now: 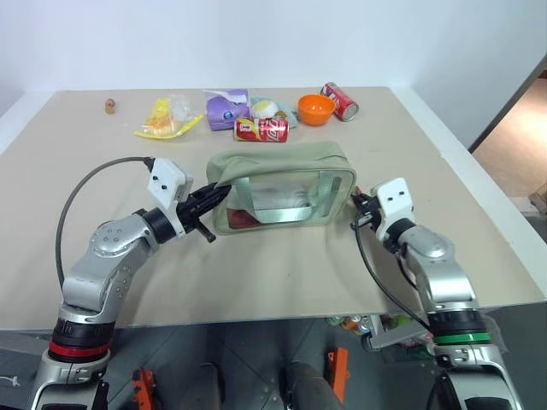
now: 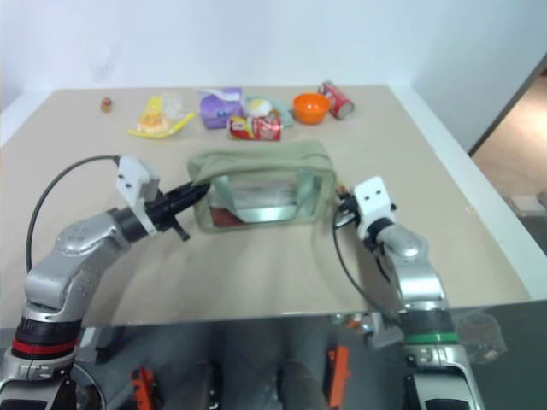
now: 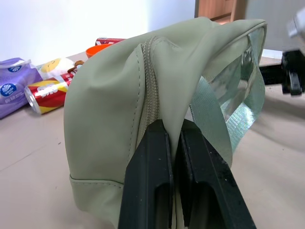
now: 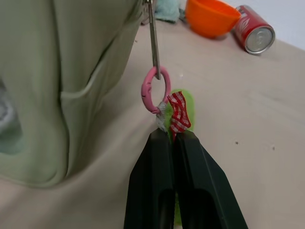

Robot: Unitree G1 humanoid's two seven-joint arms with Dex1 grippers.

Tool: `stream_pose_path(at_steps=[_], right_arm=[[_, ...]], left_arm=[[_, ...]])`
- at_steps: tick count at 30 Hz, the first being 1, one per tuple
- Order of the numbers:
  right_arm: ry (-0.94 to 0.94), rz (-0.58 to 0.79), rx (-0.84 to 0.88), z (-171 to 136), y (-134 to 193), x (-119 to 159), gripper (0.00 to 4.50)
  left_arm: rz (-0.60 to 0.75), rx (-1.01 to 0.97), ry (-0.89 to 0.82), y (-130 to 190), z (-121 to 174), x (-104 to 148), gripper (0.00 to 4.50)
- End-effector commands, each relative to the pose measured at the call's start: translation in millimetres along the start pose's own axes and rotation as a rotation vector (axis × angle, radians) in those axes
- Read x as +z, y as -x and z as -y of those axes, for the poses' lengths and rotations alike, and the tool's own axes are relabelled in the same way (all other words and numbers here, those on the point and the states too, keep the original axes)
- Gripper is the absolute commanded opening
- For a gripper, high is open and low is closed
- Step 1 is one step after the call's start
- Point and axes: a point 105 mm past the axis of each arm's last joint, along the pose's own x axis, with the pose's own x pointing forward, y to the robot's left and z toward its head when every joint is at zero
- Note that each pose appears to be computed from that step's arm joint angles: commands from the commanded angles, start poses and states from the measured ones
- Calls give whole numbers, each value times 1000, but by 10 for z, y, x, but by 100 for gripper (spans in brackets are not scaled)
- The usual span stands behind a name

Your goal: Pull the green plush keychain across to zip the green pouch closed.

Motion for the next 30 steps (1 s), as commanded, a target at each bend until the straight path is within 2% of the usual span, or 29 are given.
stream_pose_path(at_steps=[1,6,8,10,14,19,20,24,30], right_arm=[[-9,63,-33,35,-114,155,4],[-71,94,-20,46,-155,197,4],[-108,133,-37,134,-95,285,66],[-133,184,-61,259,-1,425,125],[-203,310,-38,420,283,780,269],[-193,357,82,359,661,1000,434],[-189,343,100,344,740,991,446],[-188,252,203,133,1014,853,446],[-157,104,346,-315,1248,439,446]], left_arm=[[30,26,-18,38,-74,138,0],[25,31,52,12,-109,107,0],[8,14,66,11,-96,75,78],[-4,-8,57,13,-74,63,137],[100,31,138,77,-227,284,277],[113,30,179,298,-337,395,442],[107,37,183,369,-346,397,449],[32,73,103,614,-299,294,449],[-163,84,-4,744,-68,-174,449]])
